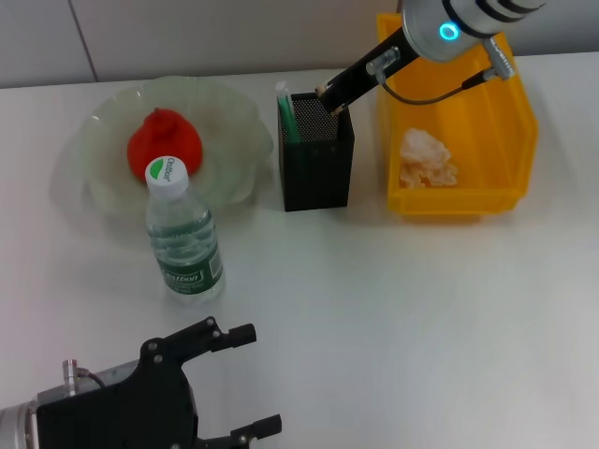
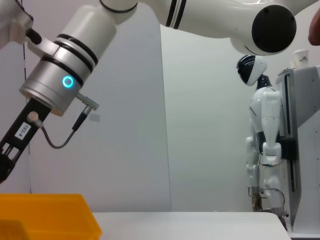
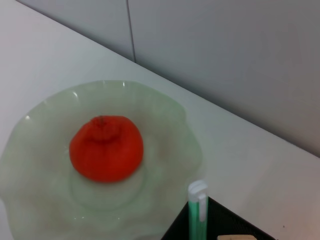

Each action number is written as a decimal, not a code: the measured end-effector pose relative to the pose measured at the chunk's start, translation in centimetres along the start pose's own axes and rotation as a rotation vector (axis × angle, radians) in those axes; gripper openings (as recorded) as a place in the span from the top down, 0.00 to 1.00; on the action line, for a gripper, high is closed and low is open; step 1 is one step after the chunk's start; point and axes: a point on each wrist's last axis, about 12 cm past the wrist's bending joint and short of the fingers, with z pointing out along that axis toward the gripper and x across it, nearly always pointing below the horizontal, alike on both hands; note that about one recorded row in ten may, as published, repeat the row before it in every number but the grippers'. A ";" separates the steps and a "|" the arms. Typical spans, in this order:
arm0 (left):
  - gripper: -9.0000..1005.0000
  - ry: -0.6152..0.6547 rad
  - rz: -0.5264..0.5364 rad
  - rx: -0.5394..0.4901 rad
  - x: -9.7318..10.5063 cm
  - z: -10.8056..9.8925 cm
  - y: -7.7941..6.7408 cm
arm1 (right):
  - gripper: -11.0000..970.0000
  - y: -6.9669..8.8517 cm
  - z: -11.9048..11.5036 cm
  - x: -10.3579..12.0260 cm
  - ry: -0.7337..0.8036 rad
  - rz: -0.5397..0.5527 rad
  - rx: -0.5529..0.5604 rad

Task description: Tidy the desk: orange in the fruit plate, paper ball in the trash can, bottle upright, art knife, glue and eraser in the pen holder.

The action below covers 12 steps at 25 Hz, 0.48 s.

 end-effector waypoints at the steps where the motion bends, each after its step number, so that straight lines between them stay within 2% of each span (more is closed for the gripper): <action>1: 0.19 0.000 0.000 -0.001 0.0 0.0 0.0 | 0.72 -0.1 0.4 0.1 0.004 0.000 -0.002; 12: 0.19 -0.001 -0.001 0.000 0.0 0.0 0.0 | 0.69 0.0 1.5 0.3 0.005 -0.014 -0.020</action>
